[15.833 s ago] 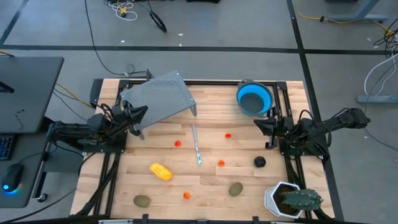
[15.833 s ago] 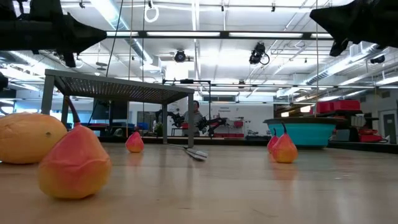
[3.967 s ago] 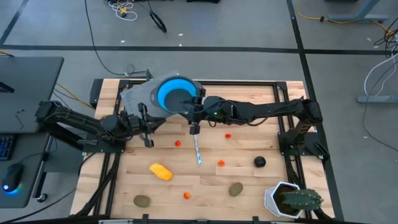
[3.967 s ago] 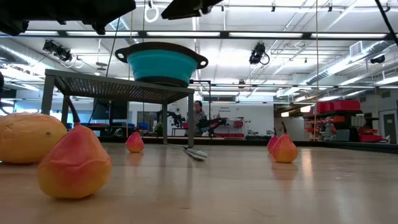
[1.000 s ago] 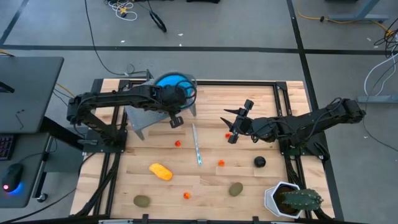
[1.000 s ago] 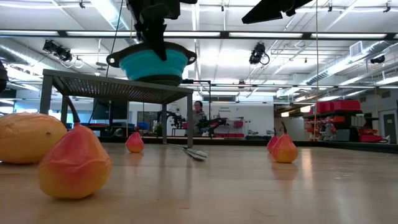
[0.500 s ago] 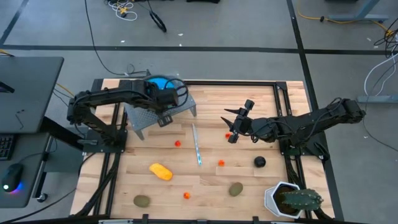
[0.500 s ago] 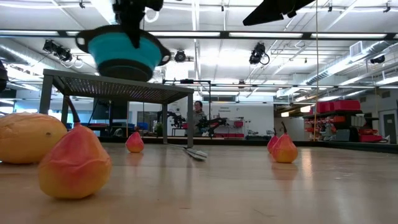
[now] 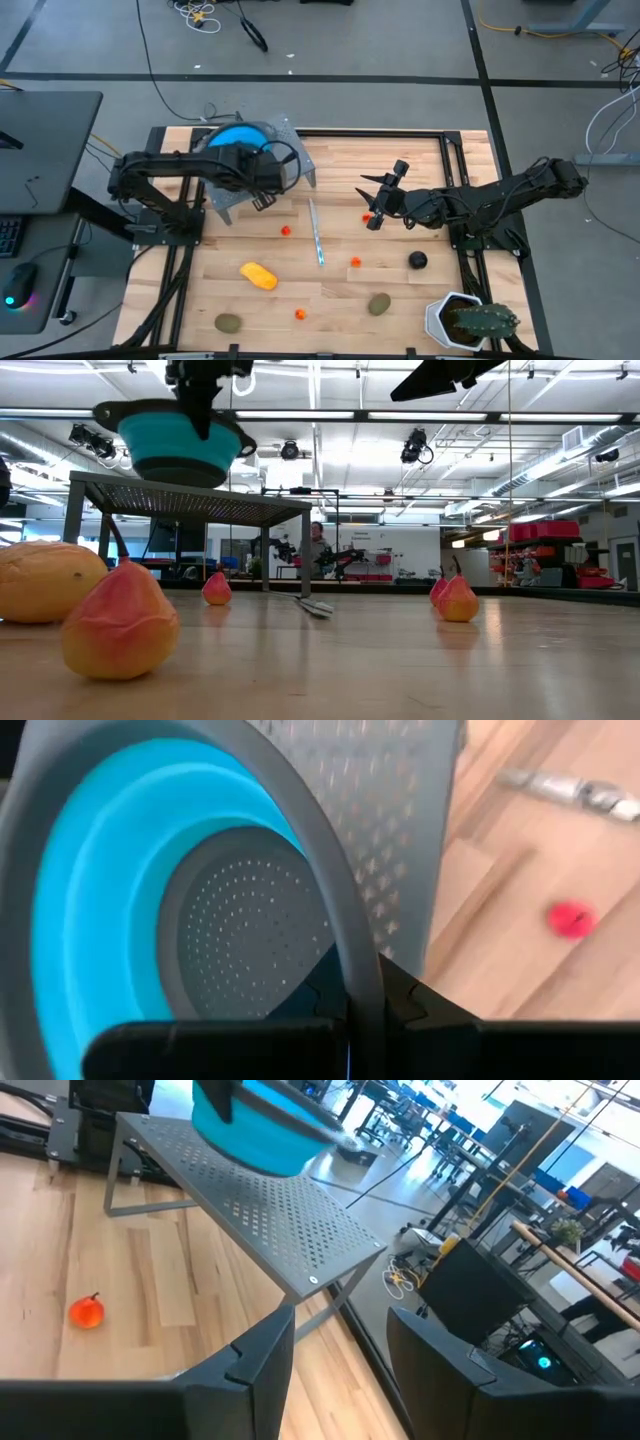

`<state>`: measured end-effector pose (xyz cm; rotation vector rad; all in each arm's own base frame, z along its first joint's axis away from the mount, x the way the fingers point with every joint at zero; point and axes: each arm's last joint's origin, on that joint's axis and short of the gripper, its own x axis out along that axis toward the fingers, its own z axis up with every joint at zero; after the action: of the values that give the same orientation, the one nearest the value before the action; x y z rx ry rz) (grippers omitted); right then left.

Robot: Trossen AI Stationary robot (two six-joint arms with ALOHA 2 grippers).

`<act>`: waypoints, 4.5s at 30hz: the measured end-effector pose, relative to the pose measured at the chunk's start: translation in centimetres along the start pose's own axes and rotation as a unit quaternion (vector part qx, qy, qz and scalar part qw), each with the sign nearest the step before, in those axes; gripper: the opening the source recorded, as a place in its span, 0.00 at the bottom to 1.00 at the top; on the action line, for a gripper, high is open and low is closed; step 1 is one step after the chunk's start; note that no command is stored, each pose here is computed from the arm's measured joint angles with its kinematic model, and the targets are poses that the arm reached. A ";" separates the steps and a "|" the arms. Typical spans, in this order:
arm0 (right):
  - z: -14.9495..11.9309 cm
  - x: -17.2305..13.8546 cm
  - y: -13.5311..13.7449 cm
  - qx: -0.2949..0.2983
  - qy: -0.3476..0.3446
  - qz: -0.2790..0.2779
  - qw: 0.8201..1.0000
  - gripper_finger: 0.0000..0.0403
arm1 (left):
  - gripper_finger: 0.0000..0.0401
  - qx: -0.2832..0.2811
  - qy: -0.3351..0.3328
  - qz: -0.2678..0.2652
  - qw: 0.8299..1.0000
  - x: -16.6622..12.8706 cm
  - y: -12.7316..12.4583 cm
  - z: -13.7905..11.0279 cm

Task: Pick & Place Fruit
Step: Put the blue strainer bowl on the shelf, then put the orange peach into the blue strainer bowl on the shelf

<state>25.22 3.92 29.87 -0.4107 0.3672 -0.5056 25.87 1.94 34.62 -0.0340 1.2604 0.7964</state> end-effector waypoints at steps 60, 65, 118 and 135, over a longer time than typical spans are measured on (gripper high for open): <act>-0.1 0.0 0.0 -0.002 0.002 0.001 1.000 0.42 | 0.05 0.007 0.056 0.013 0.998 1.9 -0.2 -1.0; -0.1 0.0 0.0 0.001 0.001 0.005 1.000 0.42 | 0.06 0.003 0.053 0.011 0.999 1.9 -0.3 -1.0; -0.1 -0.6 0.5 -0.017 -0.002 0.045 0.999 0.42 | 0.41 -0.041 -0.147 -0.200 0.968 6.8 -12.1 -4.4; -0.1 -0.6 0.6 -0.015 -0.002 0.045 0.999 0.42 | 0.41 -0.208 -0.233 -0.160 0.936 8.5 -14.5 -8.9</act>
<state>24.87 4.68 29.69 -0.4224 0.3881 -0.4117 27.14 -8.25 18.62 -0.3645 0.6017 0.7179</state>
